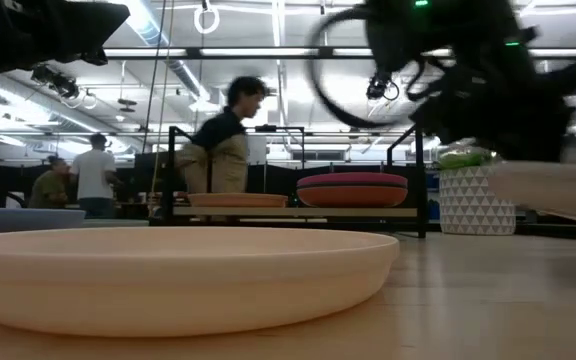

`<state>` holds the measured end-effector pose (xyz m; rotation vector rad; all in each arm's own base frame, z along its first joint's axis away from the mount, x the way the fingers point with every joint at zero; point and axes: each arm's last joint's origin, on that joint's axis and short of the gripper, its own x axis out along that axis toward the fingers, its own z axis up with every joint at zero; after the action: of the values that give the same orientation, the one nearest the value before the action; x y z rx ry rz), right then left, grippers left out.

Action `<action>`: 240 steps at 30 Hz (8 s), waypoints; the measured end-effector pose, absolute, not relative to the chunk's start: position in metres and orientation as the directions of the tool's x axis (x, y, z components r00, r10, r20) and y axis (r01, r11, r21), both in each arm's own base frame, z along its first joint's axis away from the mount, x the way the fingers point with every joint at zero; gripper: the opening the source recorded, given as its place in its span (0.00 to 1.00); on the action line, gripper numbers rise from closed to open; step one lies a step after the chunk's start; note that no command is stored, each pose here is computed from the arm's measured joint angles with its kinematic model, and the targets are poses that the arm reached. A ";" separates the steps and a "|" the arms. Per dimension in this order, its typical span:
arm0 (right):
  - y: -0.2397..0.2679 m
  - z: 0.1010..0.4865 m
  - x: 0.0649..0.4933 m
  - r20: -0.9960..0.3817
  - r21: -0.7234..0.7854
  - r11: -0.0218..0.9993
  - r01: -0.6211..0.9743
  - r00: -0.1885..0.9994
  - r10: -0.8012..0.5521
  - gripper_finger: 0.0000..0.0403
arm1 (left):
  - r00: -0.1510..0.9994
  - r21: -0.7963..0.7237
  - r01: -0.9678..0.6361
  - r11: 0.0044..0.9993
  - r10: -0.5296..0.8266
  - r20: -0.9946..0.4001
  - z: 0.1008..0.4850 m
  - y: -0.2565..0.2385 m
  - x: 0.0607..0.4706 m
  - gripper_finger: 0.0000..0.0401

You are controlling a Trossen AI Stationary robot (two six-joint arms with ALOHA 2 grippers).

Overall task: Place and stack plates onto a shelf
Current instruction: Stack the gray plate on top of the brown plate on the shelf

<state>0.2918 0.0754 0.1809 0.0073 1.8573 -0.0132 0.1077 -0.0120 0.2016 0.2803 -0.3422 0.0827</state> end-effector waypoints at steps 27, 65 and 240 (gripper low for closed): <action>-0.123 0.337 0.336 -0.911 -0.010 0.857 0.516 0.348 -0.221 0.03 | 0.954 -0.075 -0.008 0.997 0.030 0.298 0.197 -0.012 0.109 0.04; -0.024 0.212 0.327 -0.997 -0.023 0.983 0.182 0.064 -0.035 0.16 | 0.955 -0.011 -0.028 1.000 0.030 0.297 0.197 -0.012 0.109 0.04; -0.069 0.318 0.361 -0.836 -0.078 0.847 -0.525 0.498 0.232 0.04 | 0.686 0.847 -0.107 0.520 0.655 -0.315 0.247 -0.010 0.302 0.54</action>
<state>0.3608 -0.0691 0.3181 -0.3439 0.9452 0.4692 0.3020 -0.0096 0.2469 0.9181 0.6810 0.5018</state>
